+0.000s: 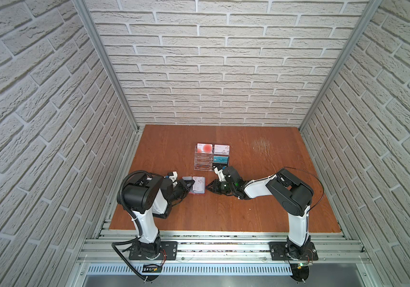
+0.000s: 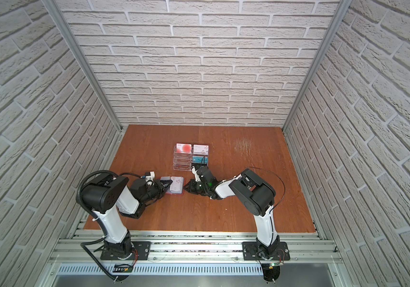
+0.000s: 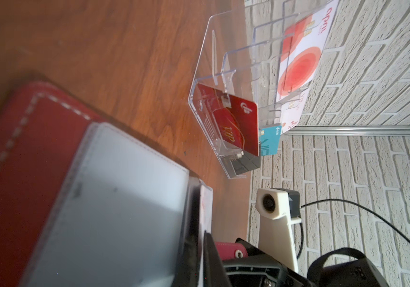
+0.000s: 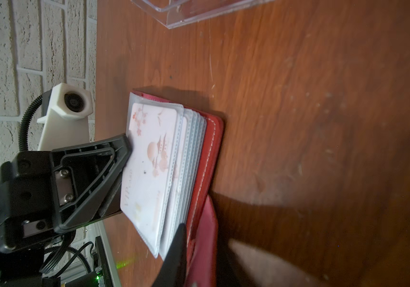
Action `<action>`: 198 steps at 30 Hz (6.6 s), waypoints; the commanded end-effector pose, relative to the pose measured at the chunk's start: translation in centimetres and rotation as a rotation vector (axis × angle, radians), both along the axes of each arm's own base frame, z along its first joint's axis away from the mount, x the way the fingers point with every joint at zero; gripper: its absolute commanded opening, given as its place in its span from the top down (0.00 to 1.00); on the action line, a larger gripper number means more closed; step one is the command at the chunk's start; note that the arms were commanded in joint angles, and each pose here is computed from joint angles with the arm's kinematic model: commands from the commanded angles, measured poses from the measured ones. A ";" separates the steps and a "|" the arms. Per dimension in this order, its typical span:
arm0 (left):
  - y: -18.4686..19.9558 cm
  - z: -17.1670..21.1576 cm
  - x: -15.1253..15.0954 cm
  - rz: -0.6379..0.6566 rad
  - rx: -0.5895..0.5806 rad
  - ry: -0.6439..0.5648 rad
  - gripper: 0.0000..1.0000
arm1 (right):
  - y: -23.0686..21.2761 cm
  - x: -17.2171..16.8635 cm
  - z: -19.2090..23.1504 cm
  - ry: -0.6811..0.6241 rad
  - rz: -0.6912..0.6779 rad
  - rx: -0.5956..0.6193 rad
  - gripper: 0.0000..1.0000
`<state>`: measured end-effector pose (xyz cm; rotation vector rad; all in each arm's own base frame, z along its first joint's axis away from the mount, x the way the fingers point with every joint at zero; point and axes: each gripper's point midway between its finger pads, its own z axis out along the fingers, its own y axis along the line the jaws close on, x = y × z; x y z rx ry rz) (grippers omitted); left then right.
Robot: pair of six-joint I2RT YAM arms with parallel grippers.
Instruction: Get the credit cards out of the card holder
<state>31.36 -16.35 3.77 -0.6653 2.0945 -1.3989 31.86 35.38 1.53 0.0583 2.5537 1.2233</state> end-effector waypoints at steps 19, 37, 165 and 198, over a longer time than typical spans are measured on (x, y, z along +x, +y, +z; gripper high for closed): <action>1.3 1.9 1.0 0.059 -0.012 -0.082 0.94 | -3.4 -3.0 -6.9 0.186 -0.033 -0.172 0.88; 2.1 2.2 1.0 0.086 -0.012 -0.089 0.88 | -3.2 -3.0 -7.1 0.191 -0.029 -0.163 0.91; -3.5 2.1 -1.2 -0.246 0.263 -0.085 0.56 | -2.0 -1.0 -0.4 0.040 0.029 -0.286 0.69; -4.3 0.6 -2.1 -0.265 0.230 -0.084 0.90 | -1.7 0.0 -0.7 0.048 0.029 -0.268 0.74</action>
